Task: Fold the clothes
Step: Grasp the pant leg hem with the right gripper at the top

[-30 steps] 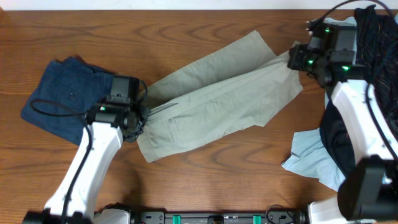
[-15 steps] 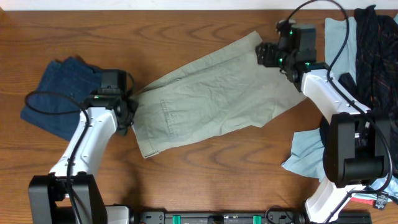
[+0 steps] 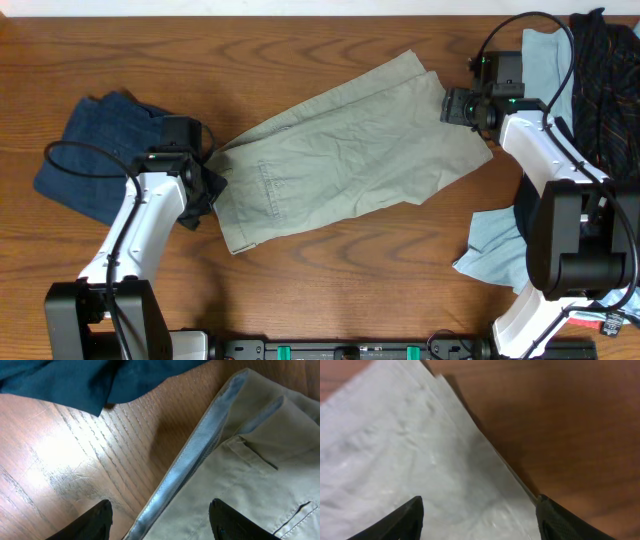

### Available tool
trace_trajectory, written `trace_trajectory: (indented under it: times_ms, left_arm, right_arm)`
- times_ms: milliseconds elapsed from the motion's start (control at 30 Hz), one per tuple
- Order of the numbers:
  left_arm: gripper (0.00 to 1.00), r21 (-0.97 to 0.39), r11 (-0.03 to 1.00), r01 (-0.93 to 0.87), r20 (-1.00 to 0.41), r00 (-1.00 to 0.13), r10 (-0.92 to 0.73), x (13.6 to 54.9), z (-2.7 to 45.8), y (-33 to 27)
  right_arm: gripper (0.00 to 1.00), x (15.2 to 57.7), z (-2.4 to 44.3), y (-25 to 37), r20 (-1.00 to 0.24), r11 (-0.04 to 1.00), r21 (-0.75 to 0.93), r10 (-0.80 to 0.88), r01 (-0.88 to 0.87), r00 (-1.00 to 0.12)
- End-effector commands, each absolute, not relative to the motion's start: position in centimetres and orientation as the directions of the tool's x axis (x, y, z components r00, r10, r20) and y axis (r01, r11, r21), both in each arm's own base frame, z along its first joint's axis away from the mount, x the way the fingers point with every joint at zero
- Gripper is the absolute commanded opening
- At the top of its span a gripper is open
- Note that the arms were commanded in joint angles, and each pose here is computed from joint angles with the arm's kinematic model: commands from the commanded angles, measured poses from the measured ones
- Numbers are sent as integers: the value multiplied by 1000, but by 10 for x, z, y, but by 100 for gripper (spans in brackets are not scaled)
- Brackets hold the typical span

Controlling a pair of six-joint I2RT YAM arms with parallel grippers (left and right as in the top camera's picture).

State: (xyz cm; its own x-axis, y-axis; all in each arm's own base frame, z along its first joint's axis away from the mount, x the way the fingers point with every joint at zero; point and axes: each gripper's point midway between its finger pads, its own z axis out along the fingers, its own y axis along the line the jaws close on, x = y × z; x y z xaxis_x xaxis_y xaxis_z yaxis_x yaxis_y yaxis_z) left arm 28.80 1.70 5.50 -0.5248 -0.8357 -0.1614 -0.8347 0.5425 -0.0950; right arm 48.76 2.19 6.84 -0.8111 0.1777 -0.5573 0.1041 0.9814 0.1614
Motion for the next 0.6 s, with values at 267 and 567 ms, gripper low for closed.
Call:
trace_trajectory:
  times_ms: [267, 567]
  left_arm:
    - [64, -87, 609, -788, -170, -591, -789, 290, 55, 17]
    - [64, -87, 615, -784, -172, -596, -784, 291, 55, 17]
  right_arm:
    - [75, 511, 157, 41, -601, 984, 146, 5, -104, -799]
    - [88, 546, 134, 45, -648, 974, 64, -126, -218, -751]
